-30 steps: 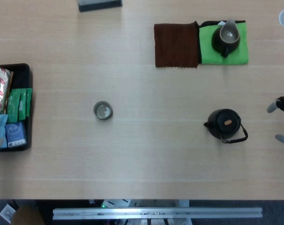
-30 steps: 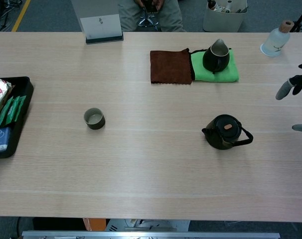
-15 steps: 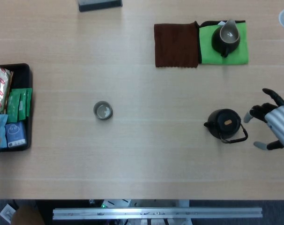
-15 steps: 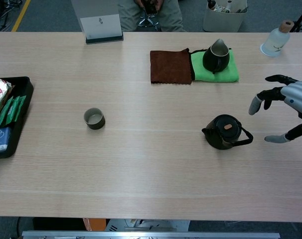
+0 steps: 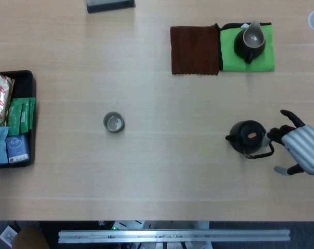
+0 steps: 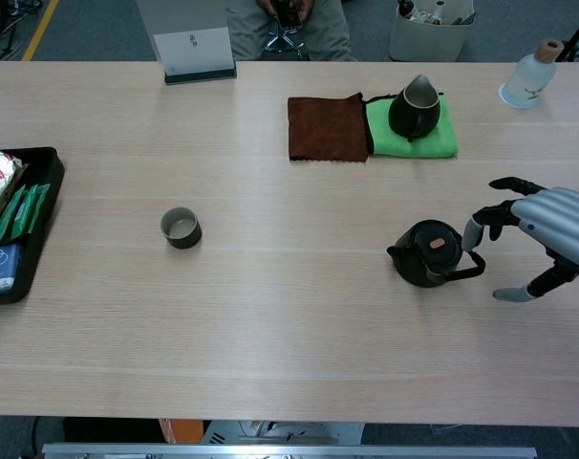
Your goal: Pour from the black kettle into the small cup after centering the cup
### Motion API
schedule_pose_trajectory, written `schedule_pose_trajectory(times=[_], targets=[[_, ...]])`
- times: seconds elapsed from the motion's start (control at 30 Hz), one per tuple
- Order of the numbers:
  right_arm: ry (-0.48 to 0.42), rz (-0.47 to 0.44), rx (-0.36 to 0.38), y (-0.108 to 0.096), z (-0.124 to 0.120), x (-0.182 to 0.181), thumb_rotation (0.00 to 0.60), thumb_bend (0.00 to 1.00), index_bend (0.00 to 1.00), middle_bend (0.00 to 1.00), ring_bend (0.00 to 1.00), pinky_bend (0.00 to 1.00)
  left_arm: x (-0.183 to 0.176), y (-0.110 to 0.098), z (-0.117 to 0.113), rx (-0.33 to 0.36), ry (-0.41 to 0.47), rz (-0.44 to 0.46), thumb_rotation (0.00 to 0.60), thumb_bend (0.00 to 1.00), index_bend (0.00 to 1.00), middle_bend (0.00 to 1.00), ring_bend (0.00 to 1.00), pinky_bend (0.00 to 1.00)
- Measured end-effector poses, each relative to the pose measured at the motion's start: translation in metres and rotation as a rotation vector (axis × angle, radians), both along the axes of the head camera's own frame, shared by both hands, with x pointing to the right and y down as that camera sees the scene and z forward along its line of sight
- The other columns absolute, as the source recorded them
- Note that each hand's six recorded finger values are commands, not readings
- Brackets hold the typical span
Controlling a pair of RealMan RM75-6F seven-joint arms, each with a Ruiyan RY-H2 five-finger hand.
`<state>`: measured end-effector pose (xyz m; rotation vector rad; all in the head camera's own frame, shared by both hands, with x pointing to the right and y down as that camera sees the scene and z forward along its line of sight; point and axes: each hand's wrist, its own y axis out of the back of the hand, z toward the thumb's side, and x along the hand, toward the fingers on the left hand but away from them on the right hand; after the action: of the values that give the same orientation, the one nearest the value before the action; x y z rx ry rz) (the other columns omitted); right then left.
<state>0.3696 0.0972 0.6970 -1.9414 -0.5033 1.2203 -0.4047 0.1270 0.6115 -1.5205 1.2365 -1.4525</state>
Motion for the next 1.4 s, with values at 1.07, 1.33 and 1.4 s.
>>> schedule_pose_trajectory(times=[1.07, 1.33, 1.4], targets=[[0.019, -0.045, -0.057, 0.004, 0.031, -0.022, 0.600, 0.00, 0.45, 0.45, 0.41, 0.06, -0.012, 0.001, 0.006, -0.007, -0.009, -0.020, 0.600, 0.06, 0.25, 0.22, 0.19, 0.16], [0.032, -0.059, -0.076, 0.010, 0.035, -0.021, 0.600, 0.00, 0.46, 0.46, 0.41, 0.06, -0.015, 0.004, 0.005, -0.009, -0.013, -0.030, 0.600, 0.06, 0.25, 0.22, 0.19, 0.16], [0.036, -0.060, -0.081, 0.011, 0.036, -0.020, 0.600, 0.00, 0.46, 0.46, 0.41, 0.06, -0.015, 0.004, 0.006, -0.010, -0.012, -0.030, 0.600, 0.06, 0.25, 0.22, 0.19, 0.16]])
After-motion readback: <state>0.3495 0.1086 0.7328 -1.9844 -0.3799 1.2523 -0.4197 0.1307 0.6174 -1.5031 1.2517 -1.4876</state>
